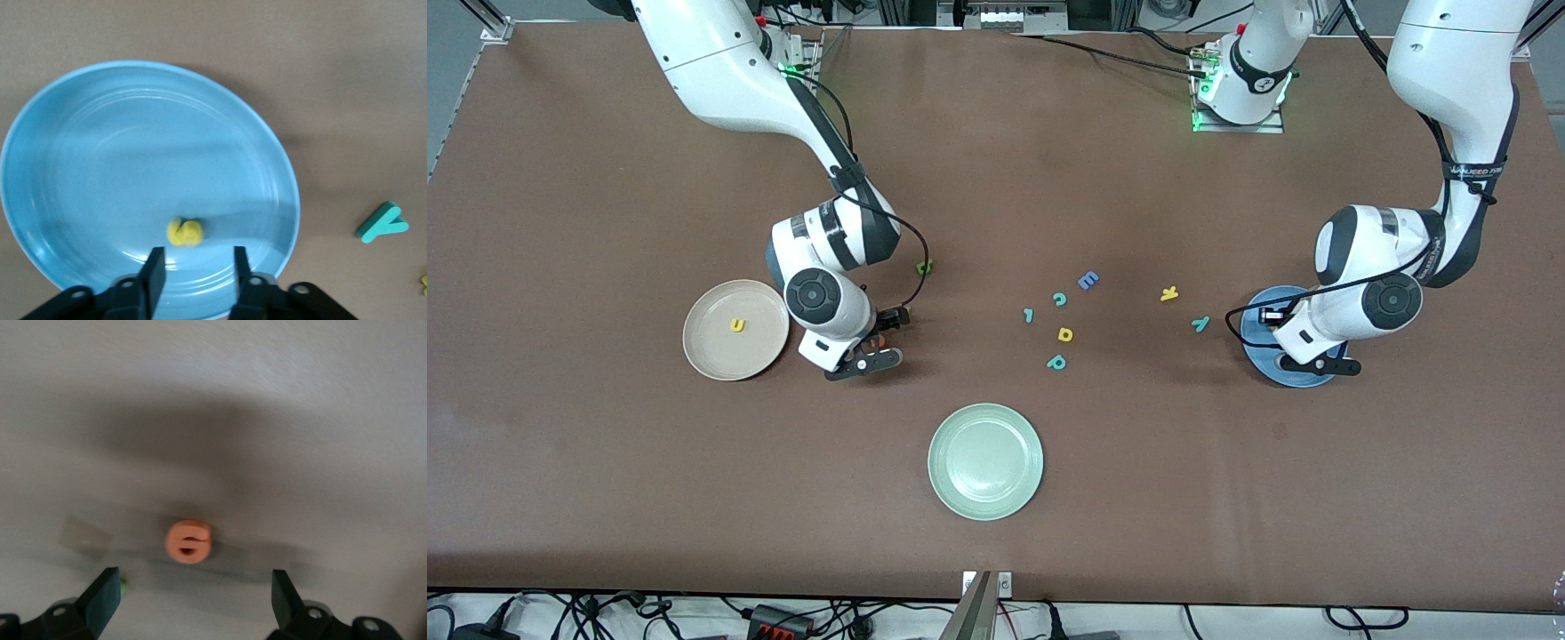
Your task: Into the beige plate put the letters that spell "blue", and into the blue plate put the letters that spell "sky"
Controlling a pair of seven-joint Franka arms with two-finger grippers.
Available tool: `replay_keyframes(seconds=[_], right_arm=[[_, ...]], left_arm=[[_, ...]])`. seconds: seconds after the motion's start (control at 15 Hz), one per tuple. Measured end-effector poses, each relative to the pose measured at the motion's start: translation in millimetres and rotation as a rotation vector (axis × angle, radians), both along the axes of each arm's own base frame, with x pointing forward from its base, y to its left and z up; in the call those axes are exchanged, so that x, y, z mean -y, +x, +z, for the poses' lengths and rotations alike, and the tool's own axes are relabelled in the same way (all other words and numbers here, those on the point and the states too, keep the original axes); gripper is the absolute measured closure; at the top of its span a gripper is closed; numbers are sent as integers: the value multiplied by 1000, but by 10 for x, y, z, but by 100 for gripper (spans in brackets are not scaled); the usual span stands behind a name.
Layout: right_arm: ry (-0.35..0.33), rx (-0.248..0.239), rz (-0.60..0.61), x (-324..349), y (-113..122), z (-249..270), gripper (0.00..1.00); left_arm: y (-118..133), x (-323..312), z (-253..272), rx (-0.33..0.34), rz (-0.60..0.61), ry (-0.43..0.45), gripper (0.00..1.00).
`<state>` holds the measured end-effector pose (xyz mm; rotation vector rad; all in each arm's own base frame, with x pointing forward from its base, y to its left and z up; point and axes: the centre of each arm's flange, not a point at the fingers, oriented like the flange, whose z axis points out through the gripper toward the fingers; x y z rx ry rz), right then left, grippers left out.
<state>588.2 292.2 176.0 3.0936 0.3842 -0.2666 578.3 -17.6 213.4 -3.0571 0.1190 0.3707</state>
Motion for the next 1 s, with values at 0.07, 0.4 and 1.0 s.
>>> replay_keyframes(seconds=[0.07,0.4,1.0], right_arm=[[-4,0,-12,19,4,-36,2],[3,24,-22,-7,24,-45,21],[4,36,-15,-38,37,-7,56]], left_arm=[[10,28,50,5,-26,-6,38],[-69,492,537,-37,-182,-36,0],[-213,1170,169,41,-676,-158,0]])
